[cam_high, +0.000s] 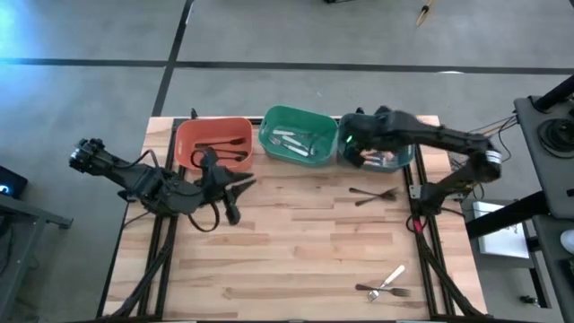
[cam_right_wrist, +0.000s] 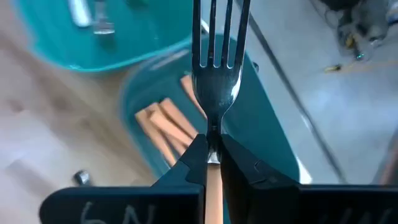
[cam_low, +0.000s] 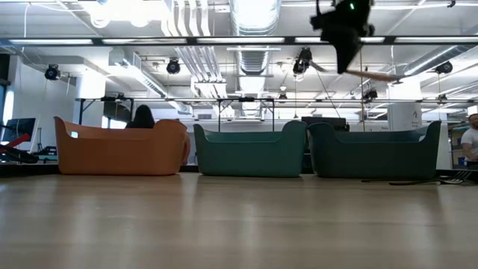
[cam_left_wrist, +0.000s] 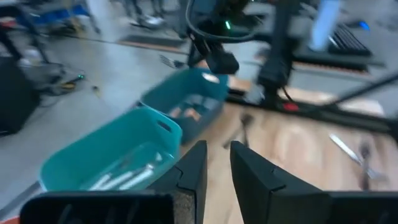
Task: Sort silverware by color (type)
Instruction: Put the light orange fork into the blue bin, then put the black fork into the orange bin
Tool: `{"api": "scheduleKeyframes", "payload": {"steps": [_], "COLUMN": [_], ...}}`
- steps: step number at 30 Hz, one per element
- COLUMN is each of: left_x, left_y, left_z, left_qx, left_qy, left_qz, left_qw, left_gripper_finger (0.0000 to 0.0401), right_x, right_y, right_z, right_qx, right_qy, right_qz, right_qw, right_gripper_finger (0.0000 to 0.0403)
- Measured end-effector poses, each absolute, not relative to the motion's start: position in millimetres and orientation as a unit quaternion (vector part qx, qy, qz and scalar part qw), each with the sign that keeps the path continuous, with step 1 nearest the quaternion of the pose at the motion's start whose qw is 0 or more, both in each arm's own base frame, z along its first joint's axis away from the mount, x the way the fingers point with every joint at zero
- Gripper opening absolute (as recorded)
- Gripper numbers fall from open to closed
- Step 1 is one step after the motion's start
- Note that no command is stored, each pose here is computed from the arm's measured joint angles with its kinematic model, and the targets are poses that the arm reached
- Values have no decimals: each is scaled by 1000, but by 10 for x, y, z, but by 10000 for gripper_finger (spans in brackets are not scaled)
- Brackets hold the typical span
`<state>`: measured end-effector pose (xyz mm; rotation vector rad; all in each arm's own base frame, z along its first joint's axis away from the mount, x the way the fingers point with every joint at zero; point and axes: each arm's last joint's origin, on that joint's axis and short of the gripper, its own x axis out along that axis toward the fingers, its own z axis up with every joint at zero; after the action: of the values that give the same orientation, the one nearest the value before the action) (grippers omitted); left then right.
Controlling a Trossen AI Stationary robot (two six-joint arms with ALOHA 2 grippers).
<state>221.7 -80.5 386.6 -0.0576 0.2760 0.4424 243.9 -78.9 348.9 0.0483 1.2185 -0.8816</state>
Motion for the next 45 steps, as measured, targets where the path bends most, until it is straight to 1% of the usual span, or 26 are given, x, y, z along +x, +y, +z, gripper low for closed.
{"api": "scheduleKeyframes", "payload": {"steps": [6,9,15,17,22,25,27,31,33,35,37,40,45], "left_x": [2261,2270,2264,2265,2265,2262,2256,2202,2172,2146,2123,2090,2081], "left_y": [-718,-696,-681,-682,-682,-680,-678,-662,-659,-661,-662,-656,-654], "left_z": [3950,3984,4008,4007,4006,4008,4012,4050,4073,4084,4087,4081,4067], "left_qx": [-43,-51,-50,-50,-49,-43,-32,-35,-42,-50,-58,-58,-52], "left_qy": [90,70,54,54,54,56,60,58,59,64,69,76,83], "left_qz": [271,293,324,325,325,324,323,310,285,254,233,230,231], "left_qw": [958,952,943,943,943,943,944,948,956,964,968,968,968], "left_gripper_finger": [54,54,54,54,54,54,54,54,54,54,54,54,54], "right_x": [2077,1938,1841,1826,1818,1826,1842,1886,1921,1950,1963,1976,1989], "right_y": [-1149,-1249,-1354,-1370,-1363,-1353,-1329,-1197,-1078,-949,-815,-658,-519], "right_z": [3131,2990,2714,2653,2597,2660,2742,2852,2860,2824,2762,2647,2386], "right_qx": [65,64,54,57,69,108,145,220,231,228,221,215,222], "right_qy": [546,563,602,605,606,594,582,577,587,605,629,652,661], "right_qz": [-362,-353,-337,-342,-343,-341,-324,-235,-187,-156,-138,-122,-130], "right_qw": [753,744,722,717,714,721,731,750,753,747,733,717,705], "right_gripper_finger": [13,13,18,34,91,117,129,139,138,134,131,129,131]}}
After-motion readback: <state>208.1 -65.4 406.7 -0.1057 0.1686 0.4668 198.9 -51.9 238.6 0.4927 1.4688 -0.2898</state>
